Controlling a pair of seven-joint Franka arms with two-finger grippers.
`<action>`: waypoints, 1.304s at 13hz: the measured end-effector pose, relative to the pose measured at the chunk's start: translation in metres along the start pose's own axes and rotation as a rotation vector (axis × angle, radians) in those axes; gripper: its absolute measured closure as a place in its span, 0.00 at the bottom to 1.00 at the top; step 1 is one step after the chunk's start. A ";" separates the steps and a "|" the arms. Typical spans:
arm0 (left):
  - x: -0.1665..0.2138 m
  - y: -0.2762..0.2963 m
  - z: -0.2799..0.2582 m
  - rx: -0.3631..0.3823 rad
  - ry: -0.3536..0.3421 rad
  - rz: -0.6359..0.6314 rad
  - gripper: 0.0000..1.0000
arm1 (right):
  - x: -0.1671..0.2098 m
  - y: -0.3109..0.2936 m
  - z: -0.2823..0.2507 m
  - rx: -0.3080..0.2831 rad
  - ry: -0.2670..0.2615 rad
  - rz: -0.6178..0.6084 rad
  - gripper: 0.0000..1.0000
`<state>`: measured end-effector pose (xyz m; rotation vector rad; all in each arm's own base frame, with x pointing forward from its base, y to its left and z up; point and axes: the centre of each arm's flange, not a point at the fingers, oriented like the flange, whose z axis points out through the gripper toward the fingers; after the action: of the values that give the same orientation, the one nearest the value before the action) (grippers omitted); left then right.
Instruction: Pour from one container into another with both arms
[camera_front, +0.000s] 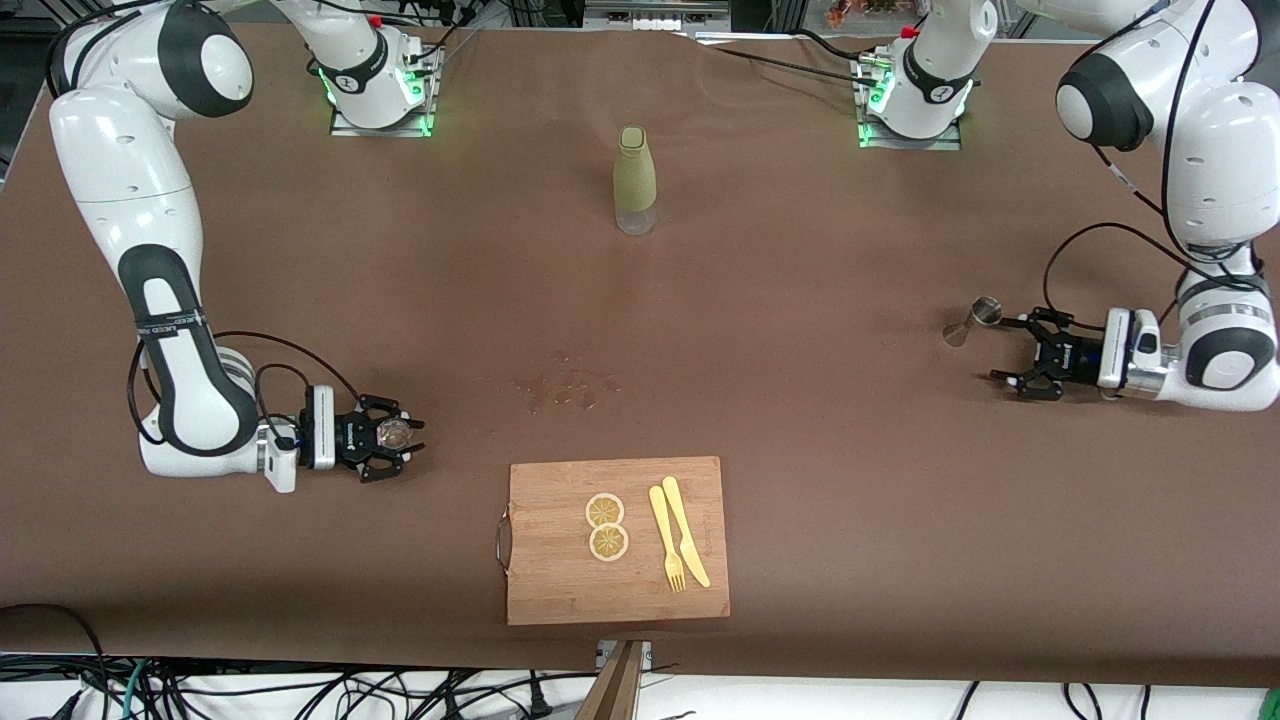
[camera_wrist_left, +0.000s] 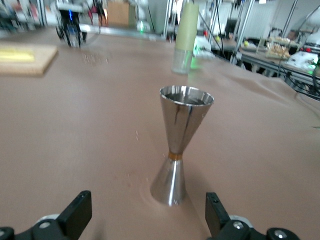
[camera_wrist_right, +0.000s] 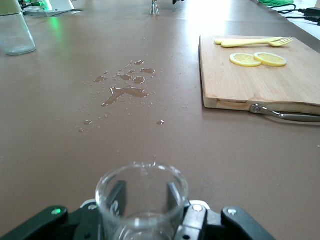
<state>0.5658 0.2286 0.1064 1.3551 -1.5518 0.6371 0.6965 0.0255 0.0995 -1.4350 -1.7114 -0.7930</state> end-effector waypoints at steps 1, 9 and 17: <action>0.010 -0.003 -0.008 -0.023 -0.051 -0.096 0.00 | -0.002 -0.001 -0.001 -0.002 0.000 0.002 0.51; 0.181 -0.047 -0.038 0.026 -0.504 -0.849 0.00 | -0.010 -0.005 -0.006 -0.002 0.008 -0.013 0.09; 0.387 -0.063 -0.011 0.310 -0.788 -0.991 0.00 | -0.027 -0.014 -0.042 0.035 -0.027 -0.111 0.01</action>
<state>0.6521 0.0461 0.4424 2.5281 -1.0845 -0.3461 0.6912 -0.0261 0.0987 -1.3422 -1.8303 -0.8021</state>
